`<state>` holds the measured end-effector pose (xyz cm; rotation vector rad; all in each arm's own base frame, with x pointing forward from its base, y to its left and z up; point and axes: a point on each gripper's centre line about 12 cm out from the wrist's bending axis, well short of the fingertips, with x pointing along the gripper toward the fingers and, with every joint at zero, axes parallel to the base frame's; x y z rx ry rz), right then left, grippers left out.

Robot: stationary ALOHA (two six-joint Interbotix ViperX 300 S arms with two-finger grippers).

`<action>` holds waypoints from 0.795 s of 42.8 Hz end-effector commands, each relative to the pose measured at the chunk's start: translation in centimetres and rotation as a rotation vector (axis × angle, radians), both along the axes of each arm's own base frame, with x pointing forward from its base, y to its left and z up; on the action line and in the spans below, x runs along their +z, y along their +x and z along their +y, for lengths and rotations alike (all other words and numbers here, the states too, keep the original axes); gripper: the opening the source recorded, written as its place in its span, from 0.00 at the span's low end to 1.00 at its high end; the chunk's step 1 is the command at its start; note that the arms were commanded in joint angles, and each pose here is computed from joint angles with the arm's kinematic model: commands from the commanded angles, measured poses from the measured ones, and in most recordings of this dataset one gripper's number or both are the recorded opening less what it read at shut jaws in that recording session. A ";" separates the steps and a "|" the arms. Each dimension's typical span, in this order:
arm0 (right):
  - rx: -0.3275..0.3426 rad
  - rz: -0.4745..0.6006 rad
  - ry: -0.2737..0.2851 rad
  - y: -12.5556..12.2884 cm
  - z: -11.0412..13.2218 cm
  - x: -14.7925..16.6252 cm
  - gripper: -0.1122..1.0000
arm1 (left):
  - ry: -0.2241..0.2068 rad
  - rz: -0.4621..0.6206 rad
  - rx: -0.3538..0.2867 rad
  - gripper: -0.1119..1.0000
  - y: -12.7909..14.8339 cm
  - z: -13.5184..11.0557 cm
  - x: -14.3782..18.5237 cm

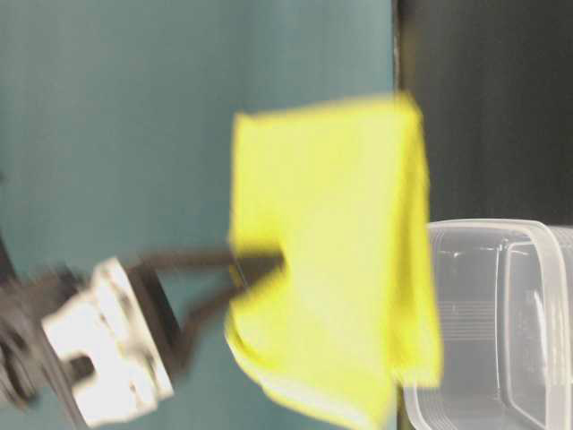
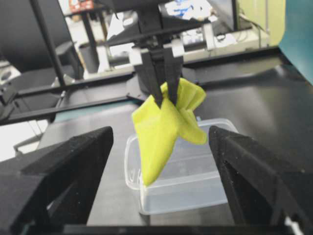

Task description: Place the yellow towel into the container with the left arm.

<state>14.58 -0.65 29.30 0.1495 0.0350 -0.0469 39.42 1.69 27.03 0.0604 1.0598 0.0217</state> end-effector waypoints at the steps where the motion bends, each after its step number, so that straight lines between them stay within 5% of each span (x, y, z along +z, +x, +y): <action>1: 0.000 -0.016 0.007 0.2 0.0 0.5 0.79 | 0.004 -0.034 0.006 0.17 -1.9 0.2 0.3; 30: 0.000 -0.009 0.006 0.2 0.0 0.2 0.79 | 0.000 -0.034 0.007 0.18 -3.4 0.2 -3.3; 34: 0.000 -0.009 0.006 0.2 0.0 0.2 0.79 | -0.001 -0.037 0.011 0.32 -3.3 0.3 -3.8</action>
